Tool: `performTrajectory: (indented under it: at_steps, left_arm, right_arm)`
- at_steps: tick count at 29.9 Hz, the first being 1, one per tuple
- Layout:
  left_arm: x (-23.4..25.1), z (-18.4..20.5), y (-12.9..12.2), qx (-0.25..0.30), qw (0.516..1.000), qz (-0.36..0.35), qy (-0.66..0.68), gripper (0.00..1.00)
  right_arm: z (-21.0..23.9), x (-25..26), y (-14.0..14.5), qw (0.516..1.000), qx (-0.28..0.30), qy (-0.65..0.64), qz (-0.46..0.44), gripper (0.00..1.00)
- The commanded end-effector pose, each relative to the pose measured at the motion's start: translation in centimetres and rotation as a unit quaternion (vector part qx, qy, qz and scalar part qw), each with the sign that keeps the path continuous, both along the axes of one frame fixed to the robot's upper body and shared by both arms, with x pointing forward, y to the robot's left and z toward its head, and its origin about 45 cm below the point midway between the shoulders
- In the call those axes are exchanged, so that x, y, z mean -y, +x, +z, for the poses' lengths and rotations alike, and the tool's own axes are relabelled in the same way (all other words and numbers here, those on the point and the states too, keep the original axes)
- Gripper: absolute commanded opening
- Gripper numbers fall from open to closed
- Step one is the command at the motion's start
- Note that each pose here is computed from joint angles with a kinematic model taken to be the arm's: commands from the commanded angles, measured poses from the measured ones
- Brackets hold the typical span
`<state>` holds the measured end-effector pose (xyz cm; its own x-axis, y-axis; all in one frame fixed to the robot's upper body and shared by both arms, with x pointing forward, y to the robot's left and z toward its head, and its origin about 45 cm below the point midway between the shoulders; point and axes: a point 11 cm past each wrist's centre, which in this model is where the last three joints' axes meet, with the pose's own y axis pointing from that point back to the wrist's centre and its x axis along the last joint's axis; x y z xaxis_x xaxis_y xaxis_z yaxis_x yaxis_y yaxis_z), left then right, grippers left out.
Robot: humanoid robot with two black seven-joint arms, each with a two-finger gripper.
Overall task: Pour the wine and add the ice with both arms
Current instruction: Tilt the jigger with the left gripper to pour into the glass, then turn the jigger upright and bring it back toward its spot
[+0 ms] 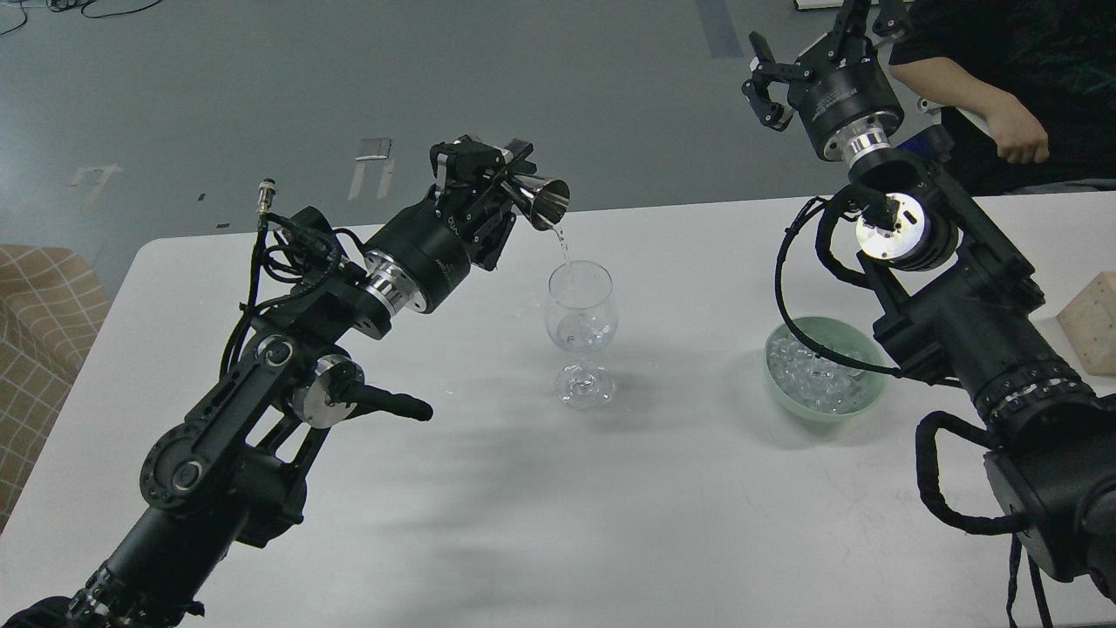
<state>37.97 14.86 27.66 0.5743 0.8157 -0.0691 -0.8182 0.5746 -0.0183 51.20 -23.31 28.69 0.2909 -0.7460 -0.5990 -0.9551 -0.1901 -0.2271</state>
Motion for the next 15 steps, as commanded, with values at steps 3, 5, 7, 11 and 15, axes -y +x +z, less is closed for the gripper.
performTrajectory:
  at_steps: [3,5,7,11,15]
  left_arm:
    - [0.2,0.1,-0.1,0.02,1.0,0.0,0.017,0.0]
    - [0.5,0.1,-0.2,0.033,0.999,-0.005,0.027,0.0]
    - [0.9,0.3,-0.5,0.051,0.998,-0.008,0.038,0.0]
    - [1.0,0.6,-0.6,0.07,0.996,-0.009,0.051,0.0]
    - [1.0,1.0,-0.6,0.085,0.995,-0.009,0.057,0.0]
  right_arm:
    - [0.0,0.0,0.0,1.0,0.0,0.0,0.0,1.0]
    - [0.0,0.0,0.0,1.0,0.0,0.0,0.0,1.0]
    - [0.0,0.0,0.0,1.0,0.0,0.0,0.0,1.0]
    - [0.0,0.0,0.0,1.0,0.0,0.0,0.0,1.0]
    - [0.0,0.0,0.0,1.0,0.0,0.0,0.0,1.0]
